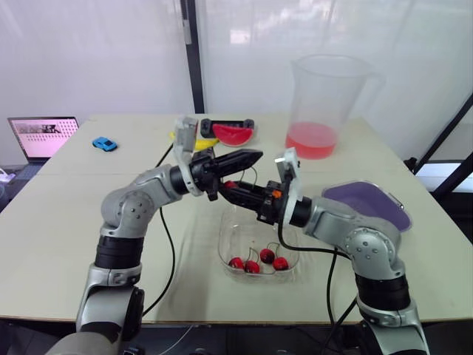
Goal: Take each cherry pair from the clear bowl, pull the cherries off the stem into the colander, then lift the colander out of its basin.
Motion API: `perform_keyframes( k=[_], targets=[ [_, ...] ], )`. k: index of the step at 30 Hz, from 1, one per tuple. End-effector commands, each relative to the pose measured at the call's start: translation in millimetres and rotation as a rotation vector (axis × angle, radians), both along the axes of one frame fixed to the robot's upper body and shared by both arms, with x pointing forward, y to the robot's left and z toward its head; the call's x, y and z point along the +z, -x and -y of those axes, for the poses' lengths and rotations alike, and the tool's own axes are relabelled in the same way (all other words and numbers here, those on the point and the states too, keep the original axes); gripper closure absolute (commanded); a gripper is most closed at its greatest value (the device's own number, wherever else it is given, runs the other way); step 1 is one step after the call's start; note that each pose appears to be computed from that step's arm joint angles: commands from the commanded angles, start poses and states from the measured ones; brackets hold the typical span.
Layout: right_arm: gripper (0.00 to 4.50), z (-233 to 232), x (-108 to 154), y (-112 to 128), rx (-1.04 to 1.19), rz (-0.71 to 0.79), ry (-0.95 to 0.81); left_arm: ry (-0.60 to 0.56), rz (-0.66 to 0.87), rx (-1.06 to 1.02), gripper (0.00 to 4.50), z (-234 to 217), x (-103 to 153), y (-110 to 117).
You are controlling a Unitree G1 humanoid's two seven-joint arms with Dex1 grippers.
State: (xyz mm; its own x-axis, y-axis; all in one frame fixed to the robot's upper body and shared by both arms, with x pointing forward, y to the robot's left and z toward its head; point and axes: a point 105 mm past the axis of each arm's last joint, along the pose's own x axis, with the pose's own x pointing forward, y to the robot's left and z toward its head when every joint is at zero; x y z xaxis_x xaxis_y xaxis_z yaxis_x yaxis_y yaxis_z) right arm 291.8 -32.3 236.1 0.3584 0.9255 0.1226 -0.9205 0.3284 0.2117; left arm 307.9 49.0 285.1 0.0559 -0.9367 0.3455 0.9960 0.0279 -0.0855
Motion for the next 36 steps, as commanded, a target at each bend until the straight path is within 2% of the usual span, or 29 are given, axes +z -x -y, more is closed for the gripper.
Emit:
perform_keyframes(
  k=[1, 8, 18, 22, 26, 31, 36],
  targets=[
    [3.23, -2, 5, 4, 0.021, 0.022, -0.008, 0.021, 0.053, 0.001, 4.50, -1, 10, 5],
    [3.23, 6, -14, 5, 0.027, 0.008, 0.143, 0.023, 0.054, 0.001, 4.50, -1, 11, 4],
    [3.23, 23, -10, 11, 0.025, 0.013, 0.190, 0.030, 0.056, 0.016, 4.50, -4, 10, 2],
    [3.23, 60, 10, 11, -0.050, 0.067, 0.271, 0.025, 0.058, 0.053, 4.50, -13, 10, -1],
    [3.23, 125, 25, -13, -0.312, 0.163, 0.502, 0.004, 0.047, 0.098, 4.50, -26, 3, -4],
    [3.23, 198, 20, -30, -0.524, 0.191, 0.821, -0.010, 0.034, 0.136, 4.50, -35, -5, -4],
    [3.23, 232, -3, -34, -0.539, 0.163, 1.002, -0.034, 0.026, 0.154, 4.50, -37, -15, -3]
  ],
)
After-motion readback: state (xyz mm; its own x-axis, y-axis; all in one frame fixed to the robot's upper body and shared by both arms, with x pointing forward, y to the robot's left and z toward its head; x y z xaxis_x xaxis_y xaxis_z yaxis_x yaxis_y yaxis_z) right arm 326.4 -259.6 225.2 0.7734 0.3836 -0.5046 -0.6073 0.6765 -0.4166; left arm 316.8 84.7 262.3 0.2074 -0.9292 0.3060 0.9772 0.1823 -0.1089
